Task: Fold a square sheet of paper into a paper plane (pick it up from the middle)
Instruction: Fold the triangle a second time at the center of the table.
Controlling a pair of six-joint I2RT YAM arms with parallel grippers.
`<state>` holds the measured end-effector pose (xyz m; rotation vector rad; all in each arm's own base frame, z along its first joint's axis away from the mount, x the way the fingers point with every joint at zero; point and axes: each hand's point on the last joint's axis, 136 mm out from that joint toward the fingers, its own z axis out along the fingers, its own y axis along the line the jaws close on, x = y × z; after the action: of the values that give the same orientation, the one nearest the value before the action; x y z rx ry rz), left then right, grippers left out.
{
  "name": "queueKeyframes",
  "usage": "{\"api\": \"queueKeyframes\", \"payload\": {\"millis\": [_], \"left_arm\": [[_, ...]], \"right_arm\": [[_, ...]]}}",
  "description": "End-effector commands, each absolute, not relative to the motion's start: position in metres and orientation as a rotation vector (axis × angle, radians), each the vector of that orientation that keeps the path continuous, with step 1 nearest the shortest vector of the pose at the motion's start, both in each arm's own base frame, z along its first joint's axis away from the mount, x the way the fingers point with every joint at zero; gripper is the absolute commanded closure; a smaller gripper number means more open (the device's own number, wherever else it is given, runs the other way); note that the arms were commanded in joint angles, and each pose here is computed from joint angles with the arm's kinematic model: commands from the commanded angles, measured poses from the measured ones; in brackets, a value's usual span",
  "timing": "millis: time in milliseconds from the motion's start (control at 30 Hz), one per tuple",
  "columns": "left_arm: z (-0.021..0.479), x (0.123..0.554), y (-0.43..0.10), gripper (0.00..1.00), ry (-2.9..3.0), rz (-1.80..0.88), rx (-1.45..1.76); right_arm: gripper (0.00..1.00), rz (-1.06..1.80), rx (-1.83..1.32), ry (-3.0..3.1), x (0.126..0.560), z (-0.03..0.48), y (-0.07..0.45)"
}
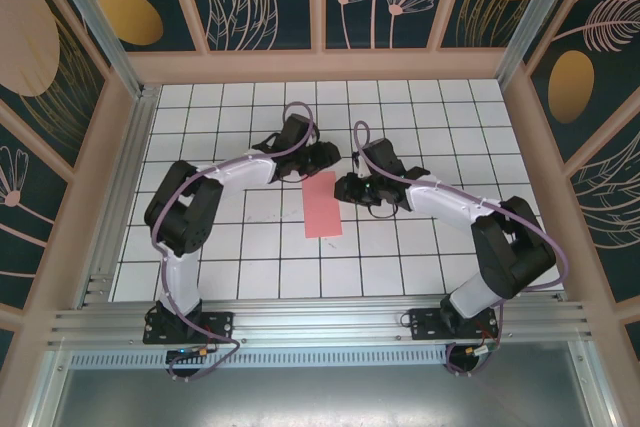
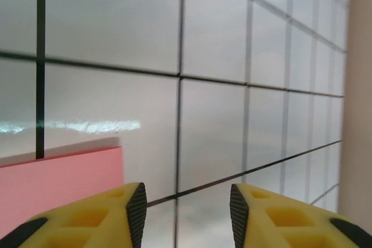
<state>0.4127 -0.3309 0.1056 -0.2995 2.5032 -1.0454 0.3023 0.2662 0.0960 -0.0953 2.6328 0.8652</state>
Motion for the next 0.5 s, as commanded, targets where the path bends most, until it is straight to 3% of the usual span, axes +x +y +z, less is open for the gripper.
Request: {"api": "queueKeyframes", "payload": {"millis": [0, 167, 333, 467], "left_arm": [[0.136, 0.412, -0.293, 0.52, 2.421, -1.031, -0.375], [0.129, 0.384, -0.243, 0.46, 2.396, -0.955, -0.491], [0.104, 0.348, -0.233, 0.45, 2.447, -0.994, -0.531], [0.087, 0.33, -0.233, 0.44, 2.486, -1.042, -0.539]], "right_arm": [[0.66, 0.702, -0.122, 2.63, 0.324, 0.085, 0.262], [0.68, 0.685, -0.167, 2.704, 0.328, 0.062, 0.278], [0.8, 0.725, -0.164, 2.748, 0.325, 0.047, 0.291], [0.83, 0.706, -0.102, 2.783, 0.329, 0.033, 0.289]]}}
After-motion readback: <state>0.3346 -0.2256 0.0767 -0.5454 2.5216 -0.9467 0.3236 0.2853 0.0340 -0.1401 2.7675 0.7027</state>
